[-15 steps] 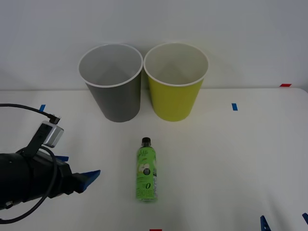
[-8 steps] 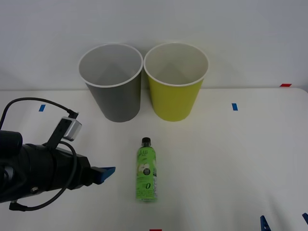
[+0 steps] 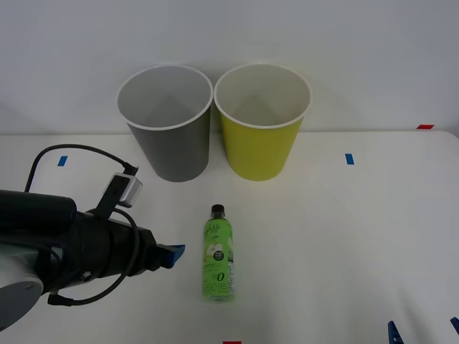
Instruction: Put cans in the gray bin and PET bottles in the light green bin.
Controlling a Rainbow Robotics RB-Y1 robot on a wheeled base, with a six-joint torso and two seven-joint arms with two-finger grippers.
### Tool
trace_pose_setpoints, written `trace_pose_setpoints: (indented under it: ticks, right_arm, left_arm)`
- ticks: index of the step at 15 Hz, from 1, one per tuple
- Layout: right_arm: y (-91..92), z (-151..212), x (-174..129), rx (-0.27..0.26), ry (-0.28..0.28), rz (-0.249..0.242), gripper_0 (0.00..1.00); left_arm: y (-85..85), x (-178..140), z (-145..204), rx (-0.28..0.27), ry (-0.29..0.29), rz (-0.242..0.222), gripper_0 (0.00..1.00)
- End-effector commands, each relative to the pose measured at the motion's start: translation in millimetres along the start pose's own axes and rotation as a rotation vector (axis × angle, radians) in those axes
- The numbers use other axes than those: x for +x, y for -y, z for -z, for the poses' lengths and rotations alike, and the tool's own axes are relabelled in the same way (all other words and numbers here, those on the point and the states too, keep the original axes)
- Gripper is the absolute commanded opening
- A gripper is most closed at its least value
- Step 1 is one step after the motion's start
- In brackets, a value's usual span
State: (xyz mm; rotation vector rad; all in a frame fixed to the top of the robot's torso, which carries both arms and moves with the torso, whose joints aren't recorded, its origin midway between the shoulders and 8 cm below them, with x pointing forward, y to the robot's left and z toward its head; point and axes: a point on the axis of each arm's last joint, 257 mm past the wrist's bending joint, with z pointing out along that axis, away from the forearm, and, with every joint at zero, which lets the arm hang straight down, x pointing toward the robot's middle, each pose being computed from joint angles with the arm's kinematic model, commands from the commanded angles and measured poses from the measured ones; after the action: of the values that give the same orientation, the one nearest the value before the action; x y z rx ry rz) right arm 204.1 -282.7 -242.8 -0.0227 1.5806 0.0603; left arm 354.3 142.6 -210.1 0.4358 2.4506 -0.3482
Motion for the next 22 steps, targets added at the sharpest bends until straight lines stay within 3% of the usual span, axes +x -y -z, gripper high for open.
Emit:
trace_pose_setpoints:
  ticks: [1, 6, 8, 11, 15, 19, 22]
  right_arm:
    - [0.0, 0.0, 0.0, 0.0, 0.0, 0.0, 0.89]
    - [0.0, 0.0, 0.0, 0.0, 0.0, 0.0, 0.89]
    - [0.0, 0.0, 0.0, 0.0, 0.0, 0.0, 0.89]
    - [0.0, 0.0, 0.0, 0.0, 0.0, 0.0, 0.9]
    - [0.0, 0.0, 0.0, 0.0, 0.0, 0.0, 0.9]
    - [0.0, 0.0, 0.0, 0.0, 0.0, 0.0, 0.9]
    - [0.0, 0.0, 0.0, 0.0, 0.0, 0.0, 0.9]
  left_arm:
    - [5.4, -15.9, -13.8, -0.001, -0.006, 0.003, 1.0]
    - [33.8, -17.3, -21.6, 0.035, -0.019, 0.153, 1.0]
    - [39.1, -18.8, -24.3, 0.039, -0.011, 0.16, 1.0]
    - [43.6, -15.5, -35.7, -0.003, 0.018, 0.124, 1.0]
    - [49.0, -19.5, -52.4, 0.019, 0.033, 0.178, 1.0]
    - [62.5, -23.7, -59.2, 0.009, 0.049, 0.142, 1.0]
    - [67.6, -20.3, -67.5, 0.012, 0.038, 0.204, 1.0]
